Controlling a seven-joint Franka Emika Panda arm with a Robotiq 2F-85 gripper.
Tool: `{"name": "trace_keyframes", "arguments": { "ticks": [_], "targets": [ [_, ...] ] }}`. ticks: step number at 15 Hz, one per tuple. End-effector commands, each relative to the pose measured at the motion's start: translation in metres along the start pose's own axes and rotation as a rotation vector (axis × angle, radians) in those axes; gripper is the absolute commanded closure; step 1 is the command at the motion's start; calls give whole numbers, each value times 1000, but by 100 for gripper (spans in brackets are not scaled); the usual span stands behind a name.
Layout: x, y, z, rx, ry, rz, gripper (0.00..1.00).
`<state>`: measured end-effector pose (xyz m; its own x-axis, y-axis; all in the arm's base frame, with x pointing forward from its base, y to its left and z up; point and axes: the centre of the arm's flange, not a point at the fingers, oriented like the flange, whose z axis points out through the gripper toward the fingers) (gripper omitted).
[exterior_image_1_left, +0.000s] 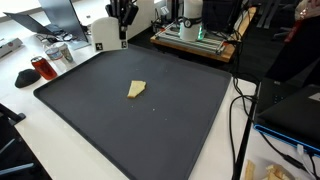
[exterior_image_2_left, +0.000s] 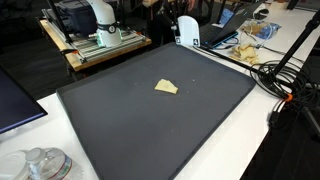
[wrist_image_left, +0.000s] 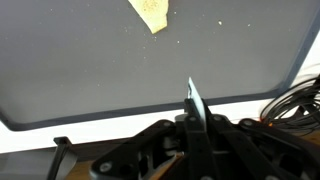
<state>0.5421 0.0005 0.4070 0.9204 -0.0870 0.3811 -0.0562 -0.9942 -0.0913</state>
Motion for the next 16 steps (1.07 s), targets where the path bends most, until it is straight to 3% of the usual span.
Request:
{"name": "trace_keyframes", "arguments": {
  "ticks": [1, 5, 6, 16],
  "targets": [
    [-10, 10, 32, -86, -19, 47, 99],
    [-22, 14, 63, -139, -136, 96, 99],
    [-20, 18, 55, -117, -95, 66, 99],
    [-21, 17, 59, -118, -102, 68, 96]
  ]
}}
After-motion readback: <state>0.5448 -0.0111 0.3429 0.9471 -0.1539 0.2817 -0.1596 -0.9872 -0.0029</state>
